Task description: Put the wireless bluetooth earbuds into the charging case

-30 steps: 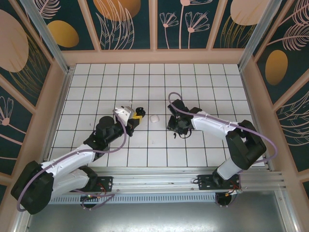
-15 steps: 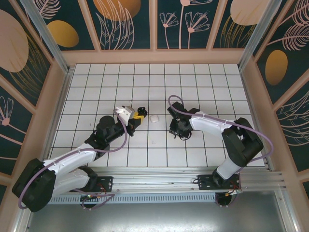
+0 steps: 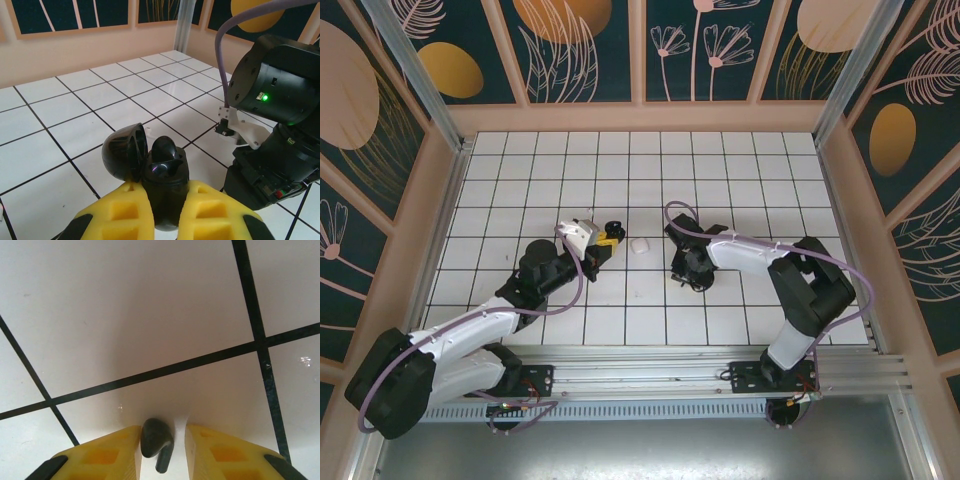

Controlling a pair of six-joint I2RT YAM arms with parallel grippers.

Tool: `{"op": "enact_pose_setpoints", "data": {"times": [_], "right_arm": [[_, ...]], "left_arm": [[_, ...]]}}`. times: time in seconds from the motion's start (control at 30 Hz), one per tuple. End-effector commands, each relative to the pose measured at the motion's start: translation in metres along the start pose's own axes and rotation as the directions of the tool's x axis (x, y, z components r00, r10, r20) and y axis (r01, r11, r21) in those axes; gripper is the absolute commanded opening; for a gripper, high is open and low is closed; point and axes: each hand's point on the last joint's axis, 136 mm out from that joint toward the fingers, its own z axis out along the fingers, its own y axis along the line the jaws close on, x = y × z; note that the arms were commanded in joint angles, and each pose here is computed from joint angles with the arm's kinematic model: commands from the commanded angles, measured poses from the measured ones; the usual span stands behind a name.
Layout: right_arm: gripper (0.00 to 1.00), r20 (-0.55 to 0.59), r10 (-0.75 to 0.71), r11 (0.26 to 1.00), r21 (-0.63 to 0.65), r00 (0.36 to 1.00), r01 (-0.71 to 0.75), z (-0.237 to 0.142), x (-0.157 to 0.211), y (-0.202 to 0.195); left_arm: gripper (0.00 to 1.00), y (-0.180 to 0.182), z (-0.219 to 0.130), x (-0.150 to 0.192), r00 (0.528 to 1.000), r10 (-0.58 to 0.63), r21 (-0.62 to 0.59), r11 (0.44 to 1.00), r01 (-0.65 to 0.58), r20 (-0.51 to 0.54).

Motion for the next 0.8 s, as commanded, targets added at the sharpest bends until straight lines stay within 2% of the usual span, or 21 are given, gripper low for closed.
{"op": "enact_pose_setpoints", "data": {"times": [0.0,0.47,0.77], "right_arm": [[0.29,-0.004,-0.028,0.998,0.048,1.0,0.028,0.006,-0.001,-0.006],[0.17,0.004,-0.14,0.986,0.089,0.99,0.139,0.01,-0.011,0.002],[0.18,-0.011,-0.337,0.931,0.146,0.941,0.335,0.017,-0.007,0.012]], "left_arm": [[0.0,-0.004,-0.004,-0.012,0.999,-0.005,0.021,1.0,0.003,0.054],[0.0,-0.004,-0.004,-0.01,0.999,-0.001,0.019,1.0,0.0,0.051],[0.0,-0.003,-0.002,-0.007,0.999,-0.002,0.019,1.0,0.001,0.042]]}}
